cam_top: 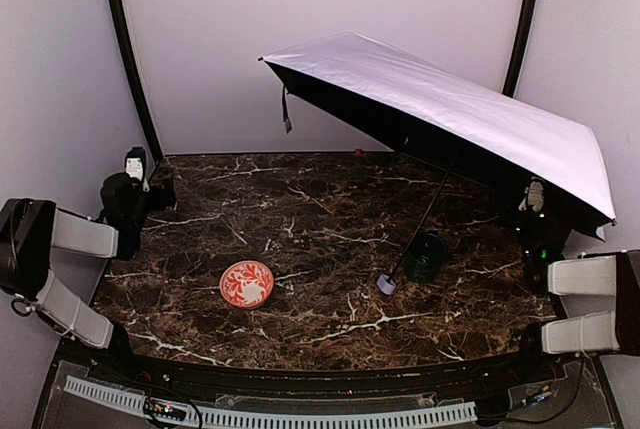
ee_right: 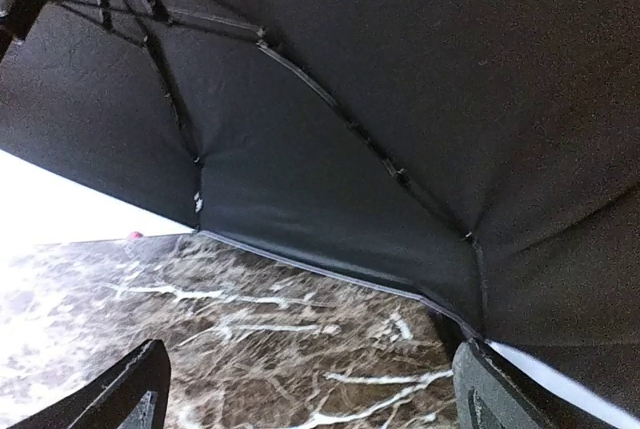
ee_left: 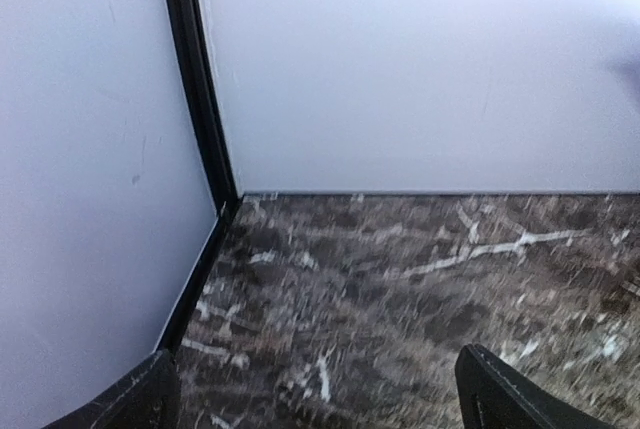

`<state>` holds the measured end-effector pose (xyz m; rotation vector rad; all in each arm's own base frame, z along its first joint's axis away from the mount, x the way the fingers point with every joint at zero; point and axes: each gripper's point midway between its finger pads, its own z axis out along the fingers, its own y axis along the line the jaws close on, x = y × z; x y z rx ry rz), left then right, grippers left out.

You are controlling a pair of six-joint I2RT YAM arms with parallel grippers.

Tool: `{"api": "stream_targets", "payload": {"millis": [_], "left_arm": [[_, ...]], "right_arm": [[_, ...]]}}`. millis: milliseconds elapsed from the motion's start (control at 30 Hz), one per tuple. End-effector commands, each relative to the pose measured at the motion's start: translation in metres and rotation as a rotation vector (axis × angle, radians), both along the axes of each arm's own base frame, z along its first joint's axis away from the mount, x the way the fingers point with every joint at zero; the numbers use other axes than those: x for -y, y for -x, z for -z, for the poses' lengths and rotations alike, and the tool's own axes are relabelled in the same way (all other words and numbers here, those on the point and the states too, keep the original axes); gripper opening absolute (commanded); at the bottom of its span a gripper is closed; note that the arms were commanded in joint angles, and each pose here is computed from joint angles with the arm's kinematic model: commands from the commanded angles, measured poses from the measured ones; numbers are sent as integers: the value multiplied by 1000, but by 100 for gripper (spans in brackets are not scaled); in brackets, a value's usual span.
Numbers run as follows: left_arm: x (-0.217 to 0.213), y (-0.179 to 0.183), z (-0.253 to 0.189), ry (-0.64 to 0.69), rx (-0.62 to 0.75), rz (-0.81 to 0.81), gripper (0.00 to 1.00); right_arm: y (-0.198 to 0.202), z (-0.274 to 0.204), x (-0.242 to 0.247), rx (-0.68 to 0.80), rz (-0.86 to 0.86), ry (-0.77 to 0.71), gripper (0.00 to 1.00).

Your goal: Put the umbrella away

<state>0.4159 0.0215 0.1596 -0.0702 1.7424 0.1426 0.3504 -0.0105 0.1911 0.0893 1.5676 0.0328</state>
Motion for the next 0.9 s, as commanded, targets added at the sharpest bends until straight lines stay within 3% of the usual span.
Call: {"api": "stream_targets", "payload": {"millis": [0, 100, 167, 267, 367, 433, 567, 600, 700, 800, 833, 867], "left_arm": [[49, 1, -51, 29, 95, 151, 99], [120, 2, -84, -48, 84, 289, 97], [175, 11, -88, -96, 2, 412, 94], [275, 65, -87, -208, -43, 694, 93], [342, 122, -69, -232, -149, 914, 91], [372, 165, -40, -279, -283, 1059, 90], [394, 219, 3, -320, -509, 1144, 84], [393, 228, 13, -312, -586, 1142, 76], [374, 245, 41, -320, -808, 1088, 37], [350, 264, 67, -314, -1002, 1013, 9], [344, 270, 76, -311, -1053, 990, 1], [338, 275, 83, -308, -1094, 963, 0]], "right_arm": [[3, 28, -6, -166, -16, -48, 99], [9, 20, -1, -185, 15, -81, 99], [13, 20, -8, -209, -22, -98, 99], [19, 19, -13, -194, -51, -118, 99], [21, 18, -11, -187, -36, -121, 99], [20, 18, -11, -187, -38, -121, 99], [17, 20, -15, -202, -59, -118, 99], [16, 20, -15, -205, -61, -120, 99], [16, 20, -17, -206, -68, -127, 99], [17, 19, -18, -197, -75, -131, 99], [18, 18, -17, -194, -73, -131, 99], [18, 18, -17, -194, -71, -132, 99]]}}
